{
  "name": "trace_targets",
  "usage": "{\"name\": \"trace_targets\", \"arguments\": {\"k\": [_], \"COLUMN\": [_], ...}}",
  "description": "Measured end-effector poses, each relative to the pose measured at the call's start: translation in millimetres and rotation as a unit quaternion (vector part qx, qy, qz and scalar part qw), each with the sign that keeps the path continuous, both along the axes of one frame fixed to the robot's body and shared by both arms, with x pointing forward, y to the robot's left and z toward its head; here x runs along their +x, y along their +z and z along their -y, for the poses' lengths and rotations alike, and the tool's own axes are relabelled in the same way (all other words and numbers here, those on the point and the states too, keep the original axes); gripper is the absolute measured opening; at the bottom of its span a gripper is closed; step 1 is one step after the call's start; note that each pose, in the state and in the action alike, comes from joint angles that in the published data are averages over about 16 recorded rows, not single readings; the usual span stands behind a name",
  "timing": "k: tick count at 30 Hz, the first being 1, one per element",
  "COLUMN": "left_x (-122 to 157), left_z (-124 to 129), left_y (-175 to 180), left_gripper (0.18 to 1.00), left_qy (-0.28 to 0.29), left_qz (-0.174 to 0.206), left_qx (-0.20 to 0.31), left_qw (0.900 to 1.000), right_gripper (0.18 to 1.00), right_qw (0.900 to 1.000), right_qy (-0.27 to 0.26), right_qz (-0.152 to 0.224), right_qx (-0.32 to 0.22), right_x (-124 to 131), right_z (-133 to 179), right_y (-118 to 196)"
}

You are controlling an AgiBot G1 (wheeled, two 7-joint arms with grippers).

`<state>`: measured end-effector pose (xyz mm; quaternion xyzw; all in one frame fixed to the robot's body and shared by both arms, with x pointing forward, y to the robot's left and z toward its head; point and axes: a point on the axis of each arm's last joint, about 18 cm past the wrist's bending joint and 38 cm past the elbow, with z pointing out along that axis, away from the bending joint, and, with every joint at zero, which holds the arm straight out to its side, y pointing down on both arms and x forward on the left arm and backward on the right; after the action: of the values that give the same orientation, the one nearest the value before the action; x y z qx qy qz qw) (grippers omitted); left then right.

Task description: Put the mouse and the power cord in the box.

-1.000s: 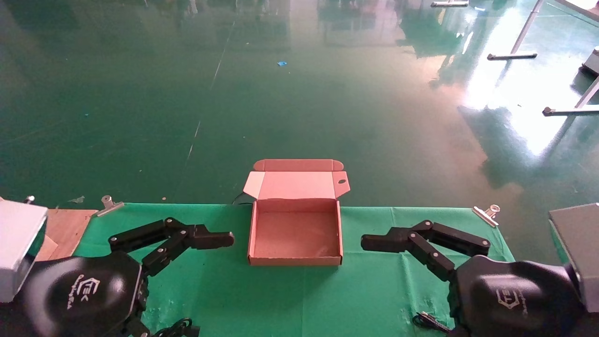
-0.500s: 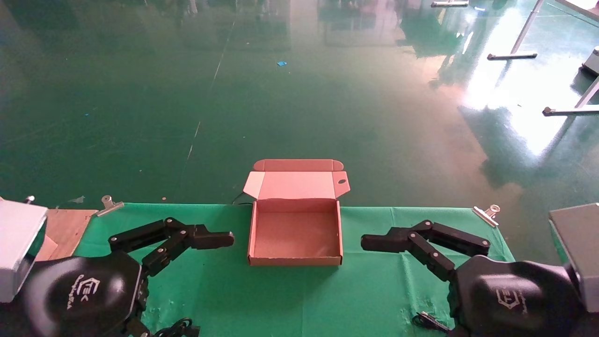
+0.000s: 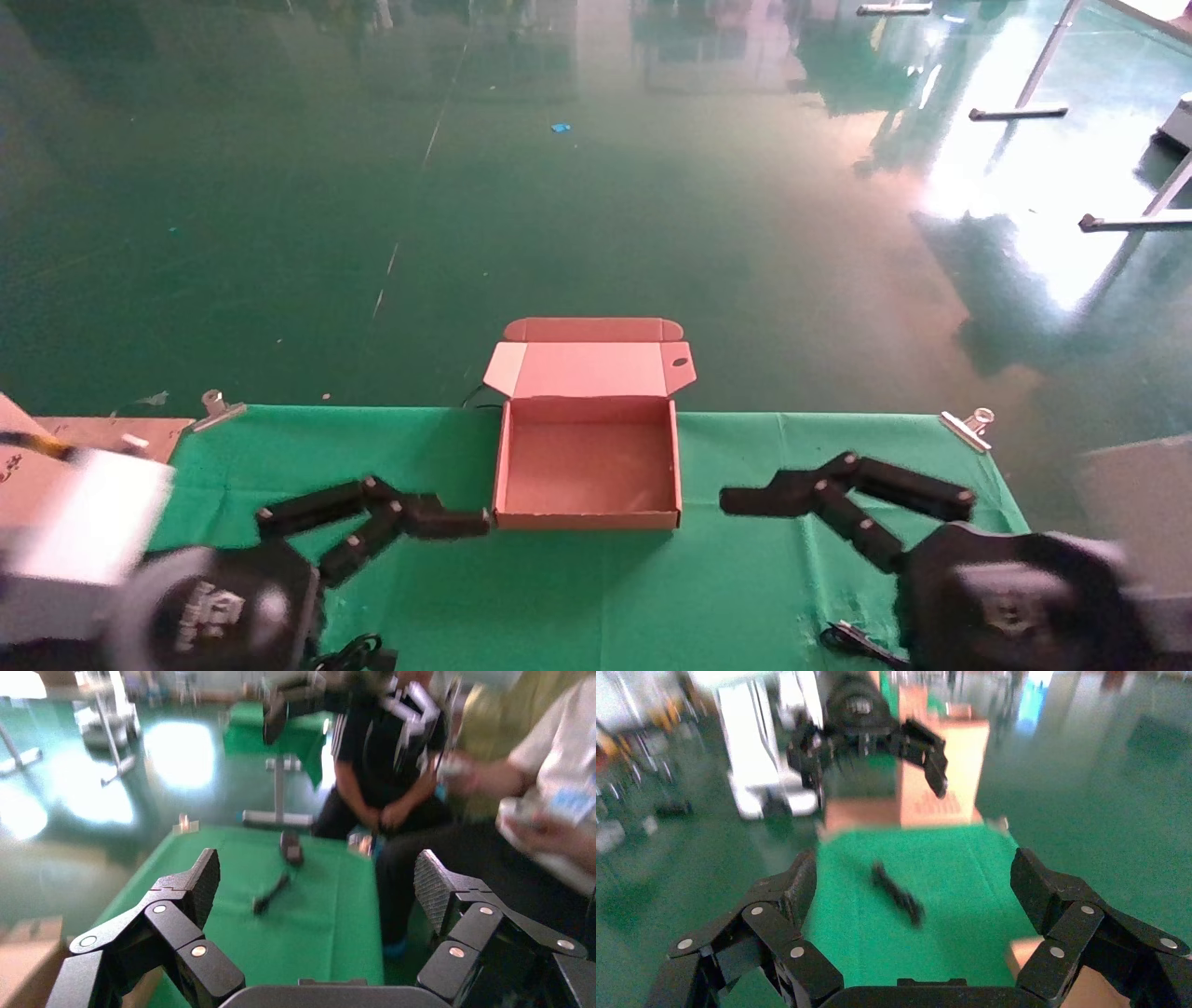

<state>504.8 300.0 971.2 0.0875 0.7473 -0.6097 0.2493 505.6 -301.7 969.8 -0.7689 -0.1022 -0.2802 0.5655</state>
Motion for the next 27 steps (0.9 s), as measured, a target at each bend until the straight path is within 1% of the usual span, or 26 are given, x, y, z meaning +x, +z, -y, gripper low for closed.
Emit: {"name": "trace_targets", "arguments": {"k": [2, 4, 7, 9, 12, 15, 18, 21, 24, 27], "left_x": [12, 26, 48, 62, 82, 98, 111, 122, 131, 137], "left_z": [-3, -7, -19, -29, -46, -63, -77, -86, -93, -96], "left_y": [-7, -16, -27, -34, -45, -54, -63, -71, -78, -85], "left_gripper": [1.001, 1.001, 1.001, 1.001, 1.001, 1.001, 1.001, 1.001, 1.001, 1.001], "left_qy": [0.017, 0.038, 0.075, 0.102, 0.144, 0.182, 0.211, 0.233, 0.249, 0.258], "left_qz": [-0.004, -0.011, -0.022, -0.03, -0.042, -0.056, -0.069, -0.078, -0.084, -0.089], "left_qx": [0.026, 0.056, 0.105, 0.14, 0.194, 0.245, 0.289, 0.325, 0.35, 0.365], "left_qw": [0.9995, 0.9976, 0.9915, 0.9845, 0.9693, 0.9507, 0.9313, 0.9133, 0.8992, 0.8901], "right_gripper": [1.001, 1.001, 1.001, 1.001, 1.001, 1.001, 1.001, 1.001, 1.001, 1.001], "right_qw": [0.999, 0.996, 0.985, 0.975, 0.955, 0.933, 0.911, 0.892, 0.878, 0.869], "right_qy": [-0.019, -0.04, -0.073, -0.095, -0.126, -0.156, -0.18, -0.197, -0.209, -0.216], "right_qz": [0.005, 0.011, 0.017, 0.02, 0.025, 0.028, 0.028, 0.028, 0.024, 0.018], "right_qx": [-0.039, -0.084, -0.153, -0.2, -0.266, -0.323, -0.37, -0.406, -0.43, -0.444], "right_x": [13, 27, 51, 67, 90, 110, 128, 143, 154, 162], "right_z": [1, 3, 7, 11, 18, 25, 33, 40, 47, 53], "right_y": [-8, -16, -27, -33, -41, -48, -56, -65, -76, -86]}}
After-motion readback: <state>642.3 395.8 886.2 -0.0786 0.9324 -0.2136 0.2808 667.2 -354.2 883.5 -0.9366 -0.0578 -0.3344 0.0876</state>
